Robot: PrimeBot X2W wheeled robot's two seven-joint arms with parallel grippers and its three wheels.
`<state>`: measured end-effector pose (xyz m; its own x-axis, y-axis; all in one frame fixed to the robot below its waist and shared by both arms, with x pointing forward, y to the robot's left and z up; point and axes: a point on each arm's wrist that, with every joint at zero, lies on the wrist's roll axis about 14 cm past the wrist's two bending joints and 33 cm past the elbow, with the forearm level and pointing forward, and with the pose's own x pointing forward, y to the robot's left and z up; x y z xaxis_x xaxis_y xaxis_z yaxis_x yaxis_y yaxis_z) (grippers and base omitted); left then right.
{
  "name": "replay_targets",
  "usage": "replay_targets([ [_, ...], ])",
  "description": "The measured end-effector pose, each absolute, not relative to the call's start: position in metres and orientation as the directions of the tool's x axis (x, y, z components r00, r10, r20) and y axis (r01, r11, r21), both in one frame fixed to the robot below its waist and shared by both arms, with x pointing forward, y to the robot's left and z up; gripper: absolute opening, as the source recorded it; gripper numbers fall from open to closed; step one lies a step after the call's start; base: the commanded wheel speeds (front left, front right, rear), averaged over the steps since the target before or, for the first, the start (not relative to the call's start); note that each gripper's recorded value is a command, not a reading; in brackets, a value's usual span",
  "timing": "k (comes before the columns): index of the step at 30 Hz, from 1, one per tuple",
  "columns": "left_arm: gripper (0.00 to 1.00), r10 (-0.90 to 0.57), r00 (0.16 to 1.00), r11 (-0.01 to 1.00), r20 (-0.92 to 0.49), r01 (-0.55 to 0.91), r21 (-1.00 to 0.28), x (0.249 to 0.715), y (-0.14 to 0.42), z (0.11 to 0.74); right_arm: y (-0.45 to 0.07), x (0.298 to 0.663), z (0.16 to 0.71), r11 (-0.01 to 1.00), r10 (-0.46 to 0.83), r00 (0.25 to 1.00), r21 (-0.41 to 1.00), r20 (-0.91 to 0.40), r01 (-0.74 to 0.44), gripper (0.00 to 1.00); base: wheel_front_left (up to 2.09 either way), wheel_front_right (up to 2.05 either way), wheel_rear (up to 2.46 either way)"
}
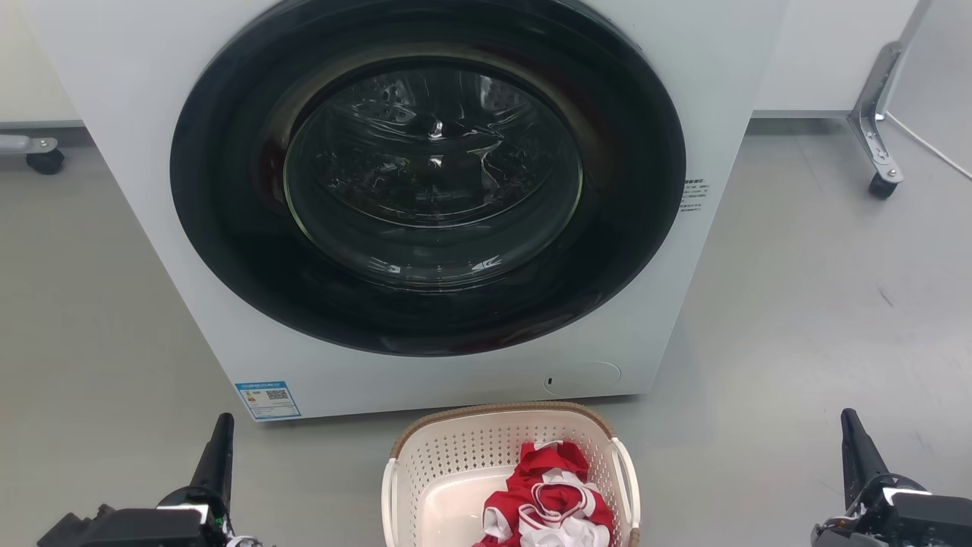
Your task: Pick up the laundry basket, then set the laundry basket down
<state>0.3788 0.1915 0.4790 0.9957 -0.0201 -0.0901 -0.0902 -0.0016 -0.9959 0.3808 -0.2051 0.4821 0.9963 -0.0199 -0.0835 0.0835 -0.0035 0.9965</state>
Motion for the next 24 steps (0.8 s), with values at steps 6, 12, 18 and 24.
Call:
replay_targets([
  [6, 0.00, -0.020, 0.996, -0.002, -0.090, -0.090, -0.996, 0.3788, 0.1916, 0.4790, -0.2051, 0.3808, 0.4821, -0.004, -0.020, 0.996, 0.997, -0.084, 0.083, 0.00, 0.00, 0.00, 0.00],
  [12, 0.00, -0.020, 0.996, -0.002, -0.090, -0.090, -0.996, 0.3788, 0.1916, 0.4790, -0.2050, 0.3808, 0.4821, -0.004, -0.020, 0.996, 0.997, -0.083, 0.083, 0.00, 0.00, 0.00, 0.00],
  [18, 0.00, -0.020, 0.996, -0.002, -0.091, -0.091, -0.996, 0.3788, 0.1916, 0.4789, -0.2050, 0.3808, 0.4821, -0.004, -0.020, 0.996, 0.997, -0.084, 0.083, 0.00, 0.00, 0.00, 0.00],
  [24, 0.00, -0.020, 0.996, -0.002, -0.090, -0.091, -0.996, 0.3787, 0.1916, 0.4789, -0.2050, 0.3808, 0.4821, -0.004, -0.020, 0.996, 0.997, -0.084, 0.083, 0.00, 0.00, 0.00, 0.00],
])
